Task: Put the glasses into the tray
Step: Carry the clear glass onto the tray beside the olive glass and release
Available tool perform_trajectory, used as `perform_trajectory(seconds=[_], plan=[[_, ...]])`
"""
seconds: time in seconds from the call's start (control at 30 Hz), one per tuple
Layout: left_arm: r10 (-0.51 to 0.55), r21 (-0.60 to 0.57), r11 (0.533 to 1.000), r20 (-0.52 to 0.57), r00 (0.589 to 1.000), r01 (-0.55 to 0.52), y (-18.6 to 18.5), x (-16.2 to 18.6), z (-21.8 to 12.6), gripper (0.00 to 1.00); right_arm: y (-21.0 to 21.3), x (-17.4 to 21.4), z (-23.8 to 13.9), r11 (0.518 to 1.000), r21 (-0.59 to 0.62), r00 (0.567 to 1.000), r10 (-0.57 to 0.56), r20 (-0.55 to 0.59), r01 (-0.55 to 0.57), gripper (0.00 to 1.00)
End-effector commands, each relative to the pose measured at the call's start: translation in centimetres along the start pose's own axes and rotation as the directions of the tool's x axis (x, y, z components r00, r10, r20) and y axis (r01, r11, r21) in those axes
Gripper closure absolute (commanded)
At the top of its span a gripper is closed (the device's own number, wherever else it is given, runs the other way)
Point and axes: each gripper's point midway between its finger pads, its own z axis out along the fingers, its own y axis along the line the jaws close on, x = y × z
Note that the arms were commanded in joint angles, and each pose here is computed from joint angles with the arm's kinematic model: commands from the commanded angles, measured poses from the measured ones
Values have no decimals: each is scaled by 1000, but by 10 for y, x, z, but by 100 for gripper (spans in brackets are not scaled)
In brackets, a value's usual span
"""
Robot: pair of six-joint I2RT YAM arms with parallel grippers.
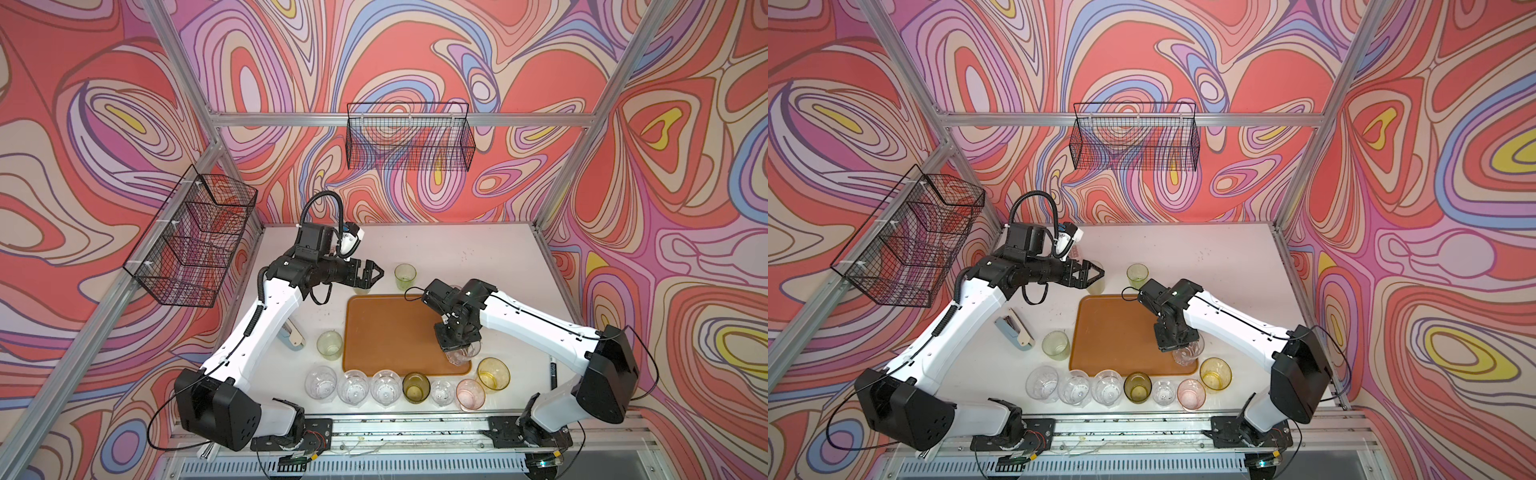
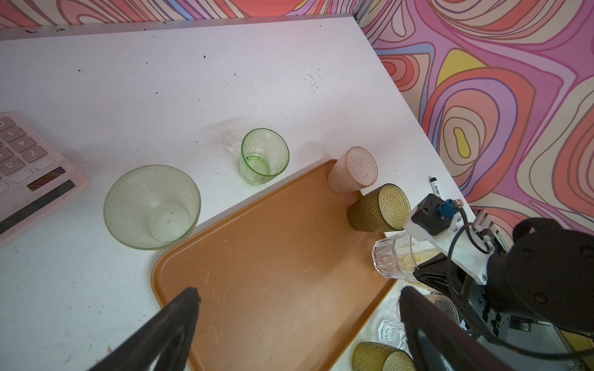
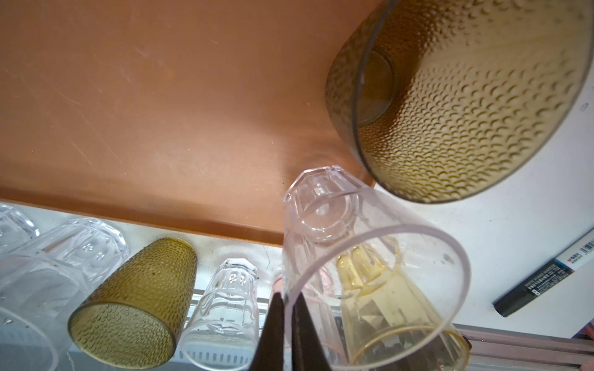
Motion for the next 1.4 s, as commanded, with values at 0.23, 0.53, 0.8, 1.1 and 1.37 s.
perform_trajectory(seconds=[0.23,0.53,0.8,1.1,1.37], plan=[[19,17,1000,10,1000,-19,-7,-5,-6,0,0,4,15,999,33,1000,-17,-18,18,100],[19,18,1000,9,1000,-20,-8,-5,-5,0,-3,7,21,998,50,999,-21,-24,22,100],[23,18,1000,11,1000,-24,-9,-5,-6,0,1,3,19,999,35,1000,-17,-10,17,90],[20,17,1000,6,1000,-20,-8,-5,-5,0,4,-3,2,1000,12,999,-12,30,12,72],[15,17,1000,5,1000,-15,-6,-5,-2,0,-3,-4,-27,1000,1,996,-10,90,10,57]])
